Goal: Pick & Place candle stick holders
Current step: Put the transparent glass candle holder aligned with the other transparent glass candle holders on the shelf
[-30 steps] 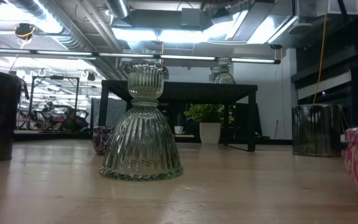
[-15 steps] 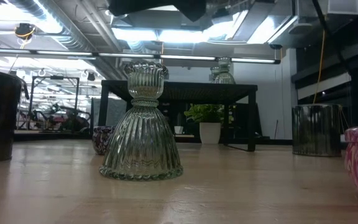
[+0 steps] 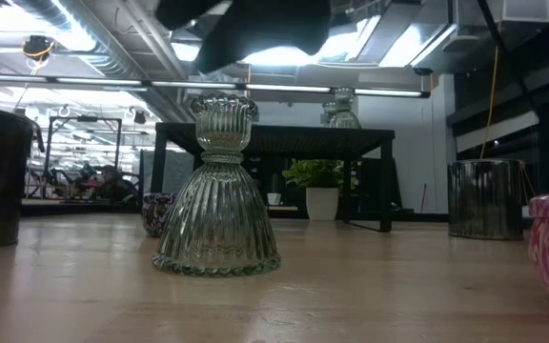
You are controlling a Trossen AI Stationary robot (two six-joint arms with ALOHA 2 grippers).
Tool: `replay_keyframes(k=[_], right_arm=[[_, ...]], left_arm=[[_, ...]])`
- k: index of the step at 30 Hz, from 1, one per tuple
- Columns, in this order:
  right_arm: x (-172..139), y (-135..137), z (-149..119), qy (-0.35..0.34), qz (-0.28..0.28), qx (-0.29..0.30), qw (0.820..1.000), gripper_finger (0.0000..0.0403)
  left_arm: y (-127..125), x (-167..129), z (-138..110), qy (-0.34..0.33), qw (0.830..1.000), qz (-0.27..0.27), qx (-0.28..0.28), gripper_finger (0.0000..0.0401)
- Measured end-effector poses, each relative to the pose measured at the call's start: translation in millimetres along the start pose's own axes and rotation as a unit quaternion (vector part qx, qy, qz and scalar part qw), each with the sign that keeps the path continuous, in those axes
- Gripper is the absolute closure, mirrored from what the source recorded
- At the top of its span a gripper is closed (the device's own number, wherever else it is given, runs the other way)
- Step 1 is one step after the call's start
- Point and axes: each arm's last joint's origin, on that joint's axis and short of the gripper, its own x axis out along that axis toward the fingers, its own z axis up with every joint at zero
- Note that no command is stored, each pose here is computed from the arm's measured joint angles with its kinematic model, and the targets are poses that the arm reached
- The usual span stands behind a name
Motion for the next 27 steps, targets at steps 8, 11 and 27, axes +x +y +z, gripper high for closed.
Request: replay_keyframes(k=[8,11,27], right_arm=[[0,-1,-2,0.012,-0.003,-0.004,1.0,0.019],[4,0,-5,0.023,0.006,-0.003,1.0,0.02],[19,-11,-13,0.066,-0.016,-0.016,0.998,0.0232]], left_arm=[[0,0,0,0.0,1.0,0.0,0.0,0.0393],[0,0,0,0.0,1.0,0.0,0.0,0.0394],[0,0,0,0.0,1.0,0.0,0.0,0.0394]])
